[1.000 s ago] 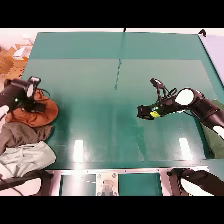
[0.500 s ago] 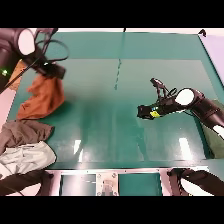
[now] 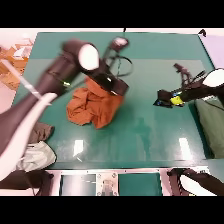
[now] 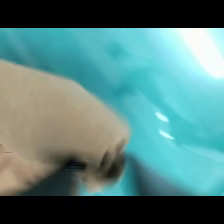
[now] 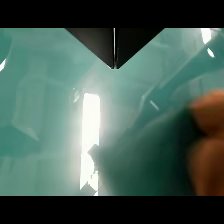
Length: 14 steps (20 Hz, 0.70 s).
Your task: Fold the shirts.
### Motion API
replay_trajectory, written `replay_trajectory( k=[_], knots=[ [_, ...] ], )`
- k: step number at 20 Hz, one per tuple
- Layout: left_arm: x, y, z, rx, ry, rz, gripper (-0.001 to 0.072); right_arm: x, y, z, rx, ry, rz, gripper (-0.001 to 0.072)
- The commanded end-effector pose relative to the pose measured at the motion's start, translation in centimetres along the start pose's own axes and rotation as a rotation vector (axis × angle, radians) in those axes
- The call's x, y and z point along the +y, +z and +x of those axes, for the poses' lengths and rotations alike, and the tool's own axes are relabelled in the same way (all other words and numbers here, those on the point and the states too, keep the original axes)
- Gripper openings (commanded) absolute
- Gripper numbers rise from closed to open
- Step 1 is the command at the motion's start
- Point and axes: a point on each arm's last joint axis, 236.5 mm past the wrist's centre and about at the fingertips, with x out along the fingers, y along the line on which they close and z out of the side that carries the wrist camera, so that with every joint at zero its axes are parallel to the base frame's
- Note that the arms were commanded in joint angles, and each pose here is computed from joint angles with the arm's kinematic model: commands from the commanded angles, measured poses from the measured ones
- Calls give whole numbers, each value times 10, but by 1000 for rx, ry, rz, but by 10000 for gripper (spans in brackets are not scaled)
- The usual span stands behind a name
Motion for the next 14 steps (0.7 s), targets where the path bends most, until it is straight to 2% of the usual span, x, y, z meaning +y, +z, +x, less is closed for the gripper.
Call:
replay_trajectory(
  k=[1, 3, 6, 7, 10, 14],
  knots=[
    [-25, -8, 44, 67, -145, -69, 695, -23, 12, -25, -26, -12, 73, 51],
    [8, -4, 19, 82, -110, -53, 695, -29, 11, -25, -27, -16, 91, 234],
    [87, -1, -43, 104, 0, -128, 696, -30, -3, -9, 22, -10, 102, 404],
    [115, -1, -62, 94, 25, -177, 696, -28, -13, 5, 48, -3, 102, 434],
    [188, -17, -87, 77, 83, -326, 697, -12, -49, 67, 94, 49, 114, 433],
    [244, -50, -61, 90, 126, -411, 696, 17, -64, 135, 0, 132, 188, 433]
  ],
)
